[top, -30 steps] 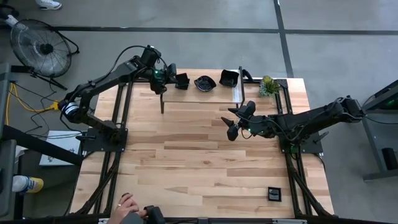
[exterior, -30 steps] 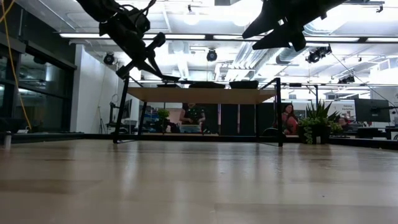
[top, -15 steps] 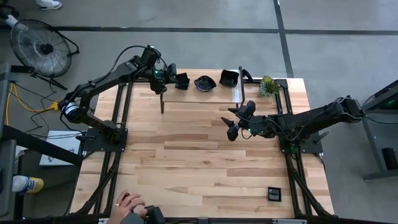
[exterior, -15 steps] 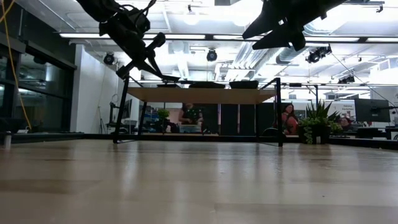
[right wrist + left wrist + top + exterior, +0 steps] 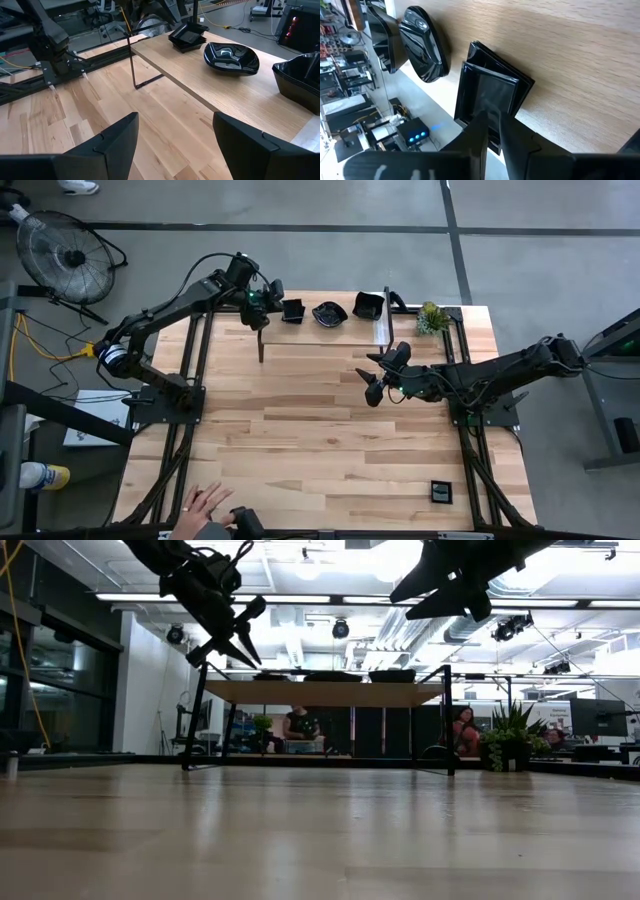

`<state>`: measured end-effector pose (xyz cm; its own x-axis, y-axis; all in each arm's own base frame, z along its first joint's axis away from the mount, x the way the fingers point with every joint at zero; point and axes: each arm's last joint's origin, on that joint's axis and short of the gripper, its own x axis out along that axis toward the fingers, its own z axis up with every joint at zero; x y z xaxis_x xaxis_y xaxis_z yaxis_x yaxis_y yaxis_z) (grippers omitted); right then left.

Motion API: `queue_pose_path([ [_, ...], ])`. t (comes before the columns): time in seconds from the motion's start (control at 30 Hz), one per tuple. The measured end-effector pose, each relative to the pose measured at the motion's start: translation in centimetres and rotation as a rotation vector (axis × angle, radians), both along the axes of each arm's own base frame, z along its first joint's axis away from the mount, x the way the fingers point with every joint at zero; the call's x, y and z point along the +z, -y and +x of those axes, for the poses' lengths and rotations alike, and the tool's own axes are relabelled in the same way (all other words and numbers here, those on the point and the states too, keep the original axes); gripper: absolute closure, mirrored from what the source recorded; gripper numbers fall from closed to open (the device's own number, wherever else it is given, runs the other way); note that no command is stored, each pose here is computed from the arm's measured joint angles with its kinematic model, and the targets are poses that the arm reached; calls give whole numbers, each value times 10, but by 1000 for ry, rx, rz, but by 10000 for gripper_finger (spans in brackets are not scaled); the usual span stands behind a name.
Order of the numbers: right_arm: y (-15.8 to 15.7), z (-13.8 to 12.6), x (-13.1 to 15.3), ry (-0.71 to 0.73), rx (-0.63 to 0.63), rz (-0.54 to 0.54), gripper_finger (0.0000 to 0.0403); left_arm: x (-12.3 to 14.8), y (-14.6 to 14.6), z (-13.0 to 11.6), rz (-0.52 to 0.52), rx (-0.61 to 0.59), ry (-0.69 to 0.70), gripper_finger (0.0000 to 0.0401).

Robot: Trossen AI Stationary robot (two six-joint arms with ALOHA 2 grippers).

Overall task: Pick & Place Mini shaped plates
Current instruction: Stack the square plate on top of the other square plates on the shelf

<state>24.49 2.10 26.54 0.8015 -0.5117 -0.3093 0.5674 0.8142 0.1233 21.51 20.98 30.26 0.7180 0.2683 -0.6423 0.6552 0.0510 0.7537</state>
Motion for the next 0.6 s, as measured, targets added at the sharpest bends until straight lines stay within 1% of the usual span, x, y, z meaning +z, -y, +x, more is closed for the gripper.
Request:
queue_pose_path([
  [0.47,0,0,0,-2,8,0,152,0,0,0,4,0,3,355],
  [0.6,0,0,0,-5,10,-5,152,0,-1,0,13,18,-7,355],
])
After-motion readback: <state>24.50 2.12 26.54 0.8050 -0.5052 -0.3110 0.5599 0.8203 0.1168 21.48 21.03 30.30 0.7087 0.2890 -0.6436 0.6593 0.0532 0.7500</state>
